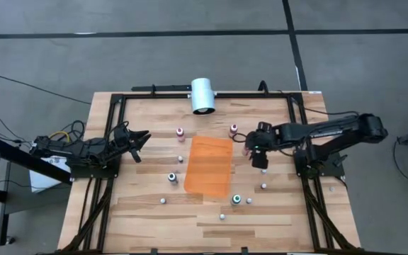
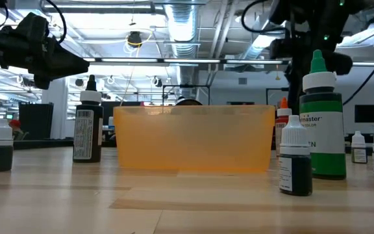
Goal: Pick & Place food coloring
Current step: Put the large orange food coloring bottle into the orange bin
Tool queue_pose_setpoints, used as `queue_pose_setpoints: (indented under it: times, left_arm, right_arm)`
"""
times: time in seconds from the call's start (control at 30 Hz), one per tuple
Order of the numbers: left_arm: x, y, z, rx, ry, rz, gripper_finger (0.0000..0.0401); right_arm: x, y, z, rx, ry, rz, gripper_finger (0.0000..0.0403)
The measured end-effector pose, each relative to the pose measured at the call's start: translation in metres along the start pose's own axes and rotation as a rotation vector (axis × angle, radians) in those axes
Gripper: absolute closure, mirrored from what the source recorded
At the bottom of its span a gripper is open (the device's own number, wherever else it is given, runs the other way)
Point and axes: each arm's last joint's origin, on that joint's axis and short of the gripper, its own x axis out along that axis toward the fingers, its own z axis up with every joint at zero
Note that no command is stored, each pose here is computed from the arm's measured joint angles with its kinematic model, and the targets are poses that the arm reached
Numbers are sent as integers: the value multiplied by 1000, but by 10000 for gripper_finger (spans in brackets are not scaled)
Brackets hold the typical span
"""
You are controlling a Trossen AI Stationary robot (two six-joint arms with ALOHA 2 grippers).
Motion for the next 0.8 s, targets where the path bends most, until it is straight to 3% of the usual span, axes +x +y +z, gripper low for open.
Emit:
queue_pose_setpoints:
  times: [0.27,0.8]
  left_arm:
    - [0,0,0,0,0,0,308]
    - [0,0,0,-1,-1,4,308]
  right_arm:
    - [17,3,7,-34,22,-53,138]
    - [34,8,15,-42,25,-51,138]
